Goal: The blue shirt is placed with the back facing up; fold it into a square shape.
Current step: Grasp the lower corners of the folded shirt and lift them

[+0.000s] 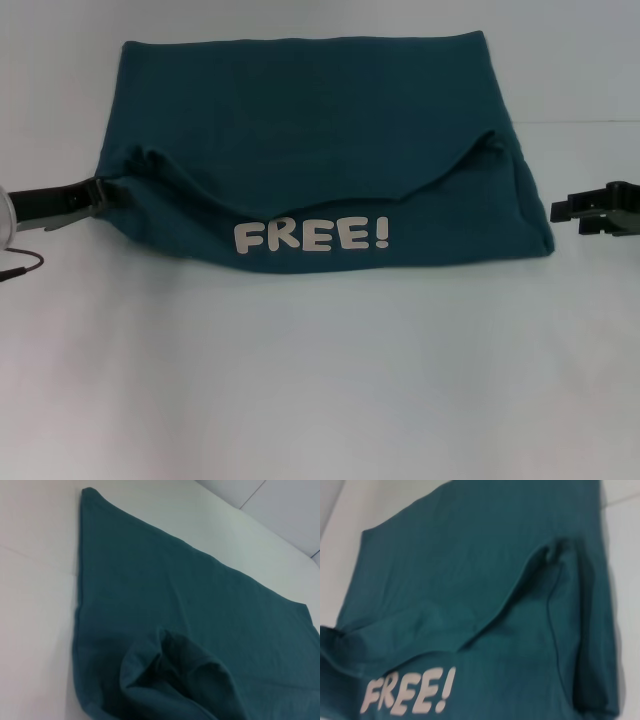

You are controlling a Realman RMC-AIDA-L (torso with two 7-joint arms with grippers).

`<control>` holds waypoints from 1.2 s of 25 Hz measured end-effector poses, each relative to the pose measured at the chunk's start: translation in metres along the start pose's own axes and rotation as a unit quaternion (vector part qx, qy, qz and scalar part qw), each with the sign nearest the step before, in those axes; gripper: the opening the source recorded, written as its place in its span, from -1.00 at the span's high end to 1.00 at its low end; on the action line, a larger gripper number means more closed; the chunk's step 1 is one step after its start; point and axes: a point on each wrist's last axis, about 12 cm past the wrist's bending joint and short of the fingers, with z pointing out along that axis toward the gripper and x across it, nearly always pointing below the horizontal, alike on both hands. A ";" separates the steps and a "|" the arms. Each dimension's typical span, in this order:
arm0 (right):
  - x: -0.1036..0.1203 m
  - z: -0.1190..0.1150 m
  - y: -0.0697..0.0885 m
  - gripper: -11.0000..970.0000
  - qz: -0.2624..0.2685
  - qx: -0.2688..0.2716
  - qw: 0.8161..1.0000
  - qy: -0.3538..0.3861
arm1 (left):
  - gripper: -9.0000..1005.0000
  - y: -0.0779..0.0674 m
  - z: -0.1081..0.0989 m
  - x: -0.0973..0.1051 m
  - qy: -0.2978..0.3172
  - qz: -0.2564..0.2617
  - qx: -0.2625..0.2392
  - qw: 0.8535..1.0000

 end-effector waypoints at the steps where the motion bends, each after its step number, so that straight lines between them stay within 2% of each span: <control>1: -0.002 0.002 0.001 -0.13 -0.004 0.008 1.000 -0.001 | 0.92 0.000 0.000 -0.001 0.000 -0.001 0.000 1.000; 8: -0.005 0.017 0.004 -0.12 -0.038 0.053 0.998 -0.004 | 0.92 -0.002 0.001 -0.005 -0.004 -0.003 0.000 1.000; 24: 0.011 0.061 0.016 -0.11 -0.059 0.084 0.995 -0.009 | 0.91 -0.004 0.003 -0.005 -0.005 -0.003 0.000 1.000; 30: 0.013 0.071 0.022 -0.10 -0.074 0.089 0.993 -0.008 | 0.90 -0.003 0.003 -0.003 -0.004 -0.006 -0.001 1.000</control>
